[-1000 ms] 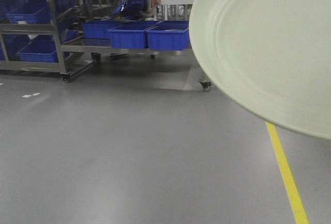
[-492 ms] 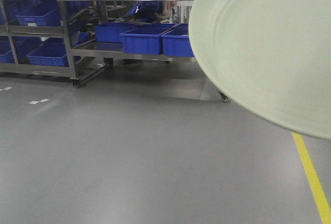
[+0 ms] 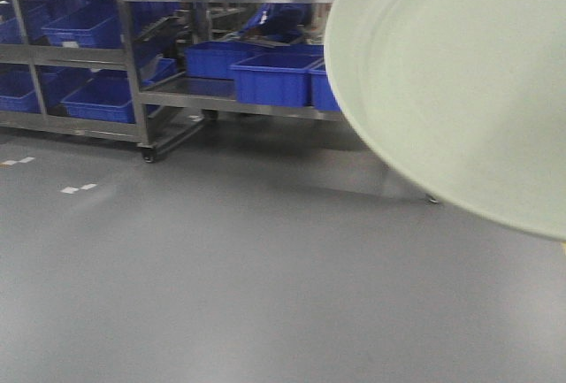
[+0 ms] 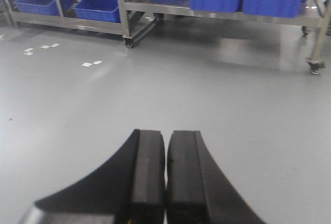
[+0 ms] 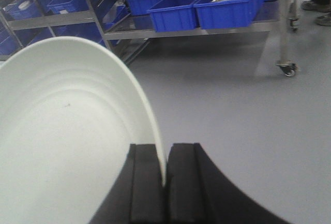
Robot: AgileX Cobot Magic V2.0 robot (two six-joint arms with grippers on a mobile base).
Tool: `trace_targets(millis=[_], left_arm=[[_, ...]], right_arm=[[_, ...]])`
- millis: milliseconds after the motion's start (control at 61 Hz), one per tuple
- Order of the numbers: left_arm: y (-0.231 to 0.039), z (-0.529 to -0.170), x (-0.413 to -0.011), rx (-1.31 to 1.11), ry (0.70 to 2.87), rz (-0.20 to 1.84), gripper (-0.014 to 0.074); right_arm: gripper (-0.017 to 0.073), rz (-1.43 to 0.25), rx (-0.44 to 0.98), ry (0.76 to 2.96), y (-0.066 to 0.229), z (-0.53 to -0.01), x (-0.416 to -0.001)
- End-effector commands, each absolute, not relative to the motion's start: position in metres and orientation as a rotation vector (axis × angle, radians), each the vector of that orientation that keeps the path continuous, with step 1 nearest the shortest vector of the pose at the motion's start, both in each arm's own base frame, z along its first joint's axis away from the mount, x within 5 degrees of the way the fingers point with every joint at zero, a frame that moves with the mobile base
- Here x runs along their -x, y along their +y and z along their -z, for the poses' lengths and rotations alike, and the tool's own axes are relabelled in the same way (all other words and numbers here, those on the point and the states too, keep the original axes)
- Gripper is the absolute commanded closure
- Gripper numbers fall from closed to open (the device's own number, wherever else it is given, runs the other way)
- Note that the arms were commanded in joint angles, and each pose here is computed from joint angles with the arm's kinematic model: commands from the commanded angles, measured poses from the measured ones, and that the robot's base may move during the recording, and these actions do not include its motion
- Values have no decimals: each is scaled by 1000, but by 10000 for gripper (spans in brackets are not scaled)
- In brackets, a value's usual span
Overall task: Place green plate on second shelf with right arm
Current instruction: 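Drive the base across the floor toward the shelving of blue bins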
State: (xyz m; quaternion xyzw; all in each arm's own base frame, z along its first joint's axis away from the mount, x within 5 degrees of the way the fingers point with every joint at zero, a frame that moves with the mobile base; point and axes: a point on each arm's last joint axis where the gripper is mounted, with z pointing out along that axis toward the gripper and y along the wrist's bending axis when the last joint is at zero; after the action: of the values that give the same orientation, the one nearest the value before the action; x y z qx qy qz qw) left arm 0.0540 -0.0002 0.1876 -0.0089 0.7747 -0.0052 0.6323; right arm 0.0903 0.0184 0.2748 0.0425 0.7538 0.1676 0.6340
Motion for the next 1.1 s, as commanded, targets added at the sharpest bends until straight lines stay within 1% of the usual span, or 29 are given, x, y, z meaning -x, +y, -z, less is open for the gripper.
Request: trace_targets(millis=[0,1082], left_arm=[[0,-182,-55,20,1711,13,470],[0,-182,-55,20,1711,13,470]], right_arm=[[512,-385,-119,1582,16,-296,-91],[512,-386,-119,1581,16,-296,-91]])
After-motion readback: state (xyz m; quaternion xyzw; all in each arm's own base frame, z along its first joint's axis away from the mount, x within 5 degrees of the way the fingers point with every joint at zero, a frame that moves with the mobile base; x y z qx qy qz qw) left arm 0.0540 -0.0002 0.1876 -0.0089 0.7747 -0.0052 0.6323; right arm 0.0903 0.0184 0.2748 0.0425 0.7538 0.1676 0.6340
